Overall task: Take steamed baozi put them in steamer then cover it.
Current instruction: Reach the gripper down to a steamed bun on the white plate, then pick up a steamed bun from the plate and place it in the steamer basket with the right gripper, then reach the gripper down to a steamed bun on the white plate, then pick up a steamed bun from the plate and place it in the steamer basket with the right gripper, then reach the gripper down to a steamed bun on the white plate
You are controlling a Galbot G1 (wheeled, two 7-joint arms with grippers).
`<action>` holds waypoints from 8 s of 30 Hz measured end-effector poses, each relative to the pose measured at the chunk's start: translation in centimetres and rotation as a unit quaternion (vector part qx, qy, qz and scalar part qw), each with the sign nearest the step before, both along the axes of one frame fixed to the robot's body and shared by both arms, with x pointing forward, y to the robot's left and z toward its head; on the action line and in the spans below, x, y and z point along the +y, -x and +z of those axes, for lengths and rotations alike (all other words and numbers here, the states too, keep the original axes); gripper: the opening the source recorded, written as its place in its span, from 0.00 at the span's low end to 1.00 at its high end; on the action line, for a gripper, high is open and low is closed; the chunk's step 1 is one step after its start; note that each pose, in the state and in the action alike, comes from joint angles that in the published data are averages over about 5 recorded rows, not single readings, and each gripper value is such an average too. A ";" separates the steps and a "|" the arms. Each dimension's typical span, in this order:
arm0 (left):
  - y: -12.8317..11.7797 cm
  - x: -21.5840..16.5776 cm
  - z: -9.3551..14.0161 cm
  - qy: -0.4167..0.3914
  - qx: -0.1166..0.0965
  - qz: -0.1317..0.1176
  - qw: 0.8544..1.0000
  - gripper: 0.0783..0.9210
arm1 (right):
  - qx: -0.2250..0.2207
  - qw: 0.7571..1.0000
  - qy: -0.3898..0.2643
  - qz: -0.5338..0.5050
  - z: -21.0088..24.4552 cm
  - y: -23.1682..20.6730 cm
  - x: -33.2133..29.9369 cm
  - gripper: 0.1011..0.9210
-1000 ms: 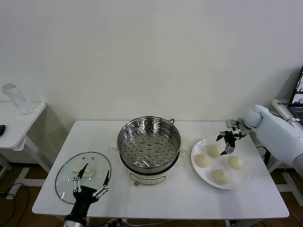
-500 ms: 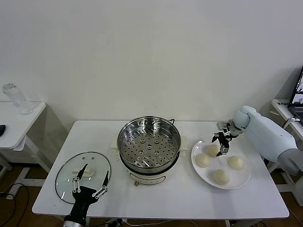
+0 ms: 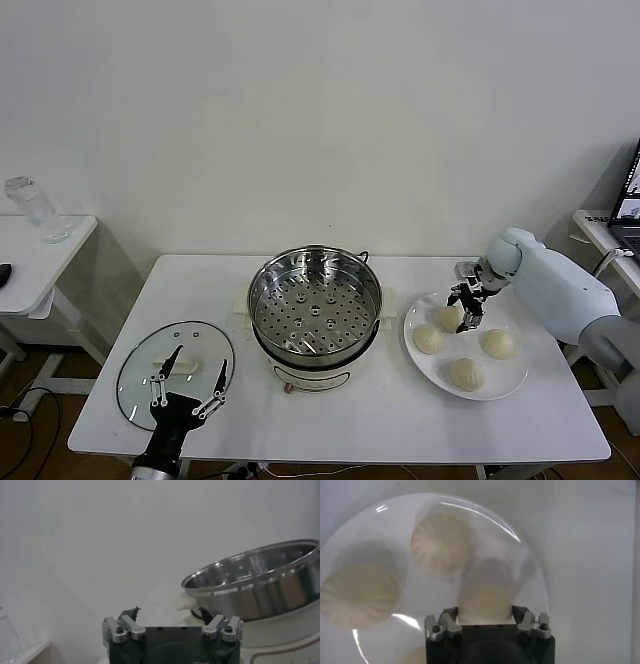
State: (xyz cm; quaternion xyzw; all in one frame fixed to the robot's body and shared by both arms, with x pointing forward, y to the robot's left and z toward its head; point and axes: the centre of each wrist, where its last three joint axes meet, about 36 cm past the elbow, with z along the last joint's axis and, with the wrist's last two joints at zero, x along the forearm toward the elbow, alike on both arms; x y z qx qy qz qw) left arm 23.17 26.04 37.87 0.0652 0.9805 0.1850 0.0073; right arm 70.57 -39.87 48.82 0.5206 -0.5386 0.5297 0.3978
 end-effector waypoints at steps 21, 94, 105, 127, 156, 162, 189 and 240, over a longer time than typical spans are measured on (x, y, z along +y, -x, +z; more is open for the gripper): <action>0.1 -0.3 0.9 0.005 -0.011 0.001 1.000 0.88 | -0.133 0.915 0.001 0.382 20.5 0.9 19.8 0.72; 0.7 -0.2 1.9 0.001 -0.032 0.009 0.999 0.88 | -0.009 0.991 -0.022 0.130 13.8 2.2 8.3 0.88; 0.7 -0.2 1.7 -0.003 -0.035 0.007 0.999 0.88 | 0.034 0.998 -0.027 0.041 5.9 4.0 4.8 0.88; 0.5 0.3 1.8 -0.006 -0.040 0.016 0.999 0.88 | 0.042 0.998 -0.025 0.026 -1.8 4.7 6.9 0.88; -0.6 0.5 2.5 0.005 -0.056 0.017 0.998 0.88 | 0.013 0.997 -0.019 0.071 9.3 3.0 8.7 0.68; -0.9 0.2 2.7 0.008 -0.060 0.013 0.998 0.88 | -0.001 0.994 -0.020 0.111 17.5 2.2 13.1 0.68; -2.4 0.0 3.0 0.018 -0.079 0.016 0.997 0.88 | 0.025 0.978 -0.015 0.208 16.6 6.6 39.2 0.65; -2.4 -0.4 3.5 0.023 -0.084 0.016 0.996 0.88 | -0.002 0.993 -0.018 0.114 18.0 5.4 11.1 0.88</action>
